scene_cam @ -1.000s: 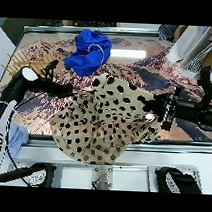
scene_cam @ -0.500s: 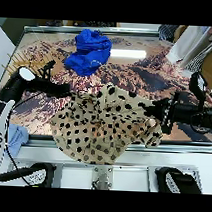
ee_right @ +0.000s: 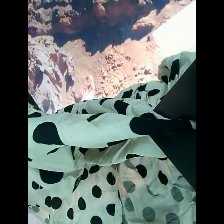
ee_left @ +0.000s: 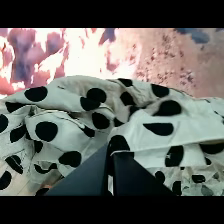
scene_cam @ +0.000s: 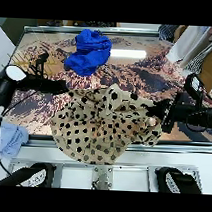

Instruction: Fold the clothes and pants, and hang the long-sleeved shirts on hangers.

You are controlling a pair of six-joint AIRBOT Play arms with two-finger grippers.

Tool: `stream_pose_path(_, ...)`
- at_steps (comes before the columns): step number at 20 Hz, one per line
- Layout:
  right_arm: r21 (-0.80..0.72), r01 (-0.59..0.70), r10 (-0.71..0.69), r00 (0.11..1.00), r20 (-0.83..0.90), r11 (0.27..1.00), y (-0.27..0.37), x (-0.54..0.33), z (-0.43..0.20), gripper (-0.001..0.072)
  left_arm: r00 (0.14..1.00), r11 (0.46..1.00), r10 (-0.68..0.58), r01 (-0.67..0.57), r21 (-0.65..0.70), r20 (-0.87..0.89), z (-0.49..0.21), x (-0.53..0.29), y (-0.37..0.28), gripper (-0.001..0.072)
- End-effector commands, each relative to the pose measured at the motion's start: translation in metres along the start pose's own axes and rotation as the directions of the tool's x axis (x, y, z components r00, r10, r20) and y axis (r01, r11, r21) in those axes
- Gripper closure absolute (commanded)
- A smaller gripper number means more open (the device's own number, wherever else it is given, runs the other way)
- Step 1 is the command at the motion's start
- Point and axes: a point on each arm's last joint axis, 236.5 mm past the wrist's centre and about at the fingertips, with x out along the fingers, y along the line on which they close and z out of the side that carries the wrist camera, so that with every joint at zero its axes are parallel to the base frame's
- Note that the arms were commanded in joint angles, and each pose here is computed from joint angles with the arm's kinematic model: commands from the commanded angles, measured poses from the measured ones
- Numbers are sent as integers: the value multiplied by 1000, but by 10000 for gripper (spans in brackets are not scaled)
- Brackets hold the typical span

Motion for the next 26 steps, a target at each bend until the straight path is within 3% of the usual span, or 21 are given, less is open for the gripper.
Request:
stream_pose_path(1, 8, 8, -8, 1000, 22, 1000, -2, 0, 5, 706, 993, 996, -28, 19, 83, 112, 4, -45, -35, 697)
stream_pose_path(6, 51, -22, 16, 994, 111, 998, 3, -1, 26, 706, 968, 970, -125, 72, 233, 219, -13, -97, -106, 697)
stream_pose_path(15, 134, 6, -35, 976, 217, 991, -9, -5, 51, 706, 878, 932, -294, 175, 318, 379, -41, -176, -176, 698)
stream_pose_path(20, 189, 40, -104, 935, 339, 981, -25, -15, 81, 706, 894, 926, -294, 179, 333, 337, -58, -173, -184, 698)
stream_pose_path(22, 216, 45, -128, 912, 390, 975, -30, -20, 92, 707, 932, 933, -239, 143, 331, 272, -67, -153, -177, 698)
stream_pose_path(26, 227, 38, -132, 900, 416, 973, -31, -23, 99, 707, 960, 901, -255, 191, 391, 119, -88, -109, -202, 698)
